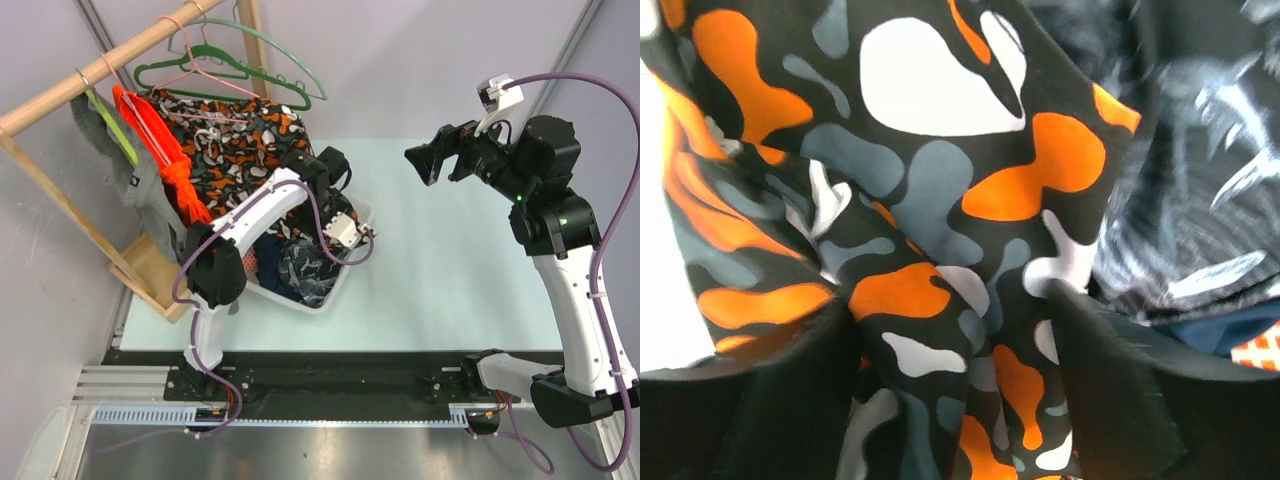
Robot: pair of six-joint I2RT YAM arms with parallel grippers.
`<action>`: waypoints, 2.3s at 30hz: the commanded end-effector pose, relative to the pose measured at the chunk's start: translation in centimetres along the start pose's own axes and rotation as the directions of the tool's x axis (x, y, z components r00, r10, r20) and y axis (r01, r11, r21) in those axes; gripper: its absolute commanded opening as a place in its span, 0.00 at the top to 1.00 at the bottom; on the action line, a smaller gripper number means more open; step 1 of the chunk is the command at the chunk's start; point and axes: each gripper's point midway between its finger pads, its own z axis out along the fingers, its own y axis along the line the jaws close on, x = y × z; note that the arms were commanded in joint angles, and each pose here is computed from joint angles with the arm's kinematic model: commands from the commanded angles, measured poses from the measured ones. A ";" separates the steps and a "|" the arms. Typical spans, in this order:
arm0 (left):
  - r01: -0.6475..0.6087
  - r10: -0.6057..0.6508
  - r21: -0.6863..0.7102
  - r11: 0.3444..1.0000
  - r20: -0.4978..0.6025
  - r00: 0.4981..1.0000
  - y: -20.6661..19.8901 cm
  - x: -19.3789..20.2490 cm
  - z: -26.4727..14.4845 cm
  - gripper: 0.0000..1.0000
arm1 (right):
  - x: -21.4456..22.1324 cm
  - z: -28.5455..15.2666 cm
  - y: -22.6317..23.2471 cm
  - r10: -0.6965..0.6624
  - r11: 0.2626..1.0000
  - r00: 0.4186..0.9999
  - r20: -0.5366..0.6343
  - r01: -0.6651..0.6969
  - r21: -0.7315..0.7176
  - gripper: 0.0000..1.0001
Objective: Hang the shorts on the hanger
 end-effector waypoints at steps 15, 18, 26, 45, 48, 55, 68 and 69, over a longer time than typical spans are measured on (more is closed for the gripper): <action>0.095 -0.097 -0.024 0.995 -0.356 0.929 -4.3 15.7 -8.2 1.00 | -1.6 -1.1 0.9 -0.008 0.999 0.998 0.056 0.010 -0.031 0.00; 0.152 -0.160 -0.052 0.987 -0.420 0.893 -5.0 20.4 -8.9 1.00 | -1.5 -1.1 0.9 -0.007 0.999 0.998 0.055 0.009 -0.034 0.00; 0.217 -0.247 -0.121 0.969 -0.566 0.787 -4.5 27.3 -7.4 0.99 | -1.2 -1.0 1.1 0.008 0.999 0.999 0.049 -0.006 -0.047 0.00; 0.247 -0.298 -0.295 0.923 -0.144 0.944 -3.8 15.1 -10.5 0.11 | 0.0 -0.6 1.2 0.027 0.997 0.999 0.023 -0.026 -0.066 0.00; 0.283 -0.314 -0.289 0.914 -0.066 0.947 -4.2 12.9 -10.6 0.11 | 0.6 -0.8 1.3 0.023 0.997 1.000 0.014 -0.022 -0.072 0.00; 0.409 -0.351 -0.374 0.832 0.215 0.911 -2.9 5.5 -14.2 0.00 | 3.2 -1.0 0.8 0.006 0.999 0.999 -0.039 -0.008 -0.053 0.00; 0.904 -0.554 -0.041 0.425 0.778 0.296 0.8 -6.8 -23.3 0.00 | 10.7 -0.5 -1.3 0.049 0.998 0.973 -0.225 -0.054 -0.015 0.00; 0.911 -0.556 -0.031 0.411 0.784 0.277 0.3 -6.7 -23.0 0.00 | 12.0 -0.4 -1.5 0.062 0.998 0.966 -0.251 -0.066 -0.009 0.00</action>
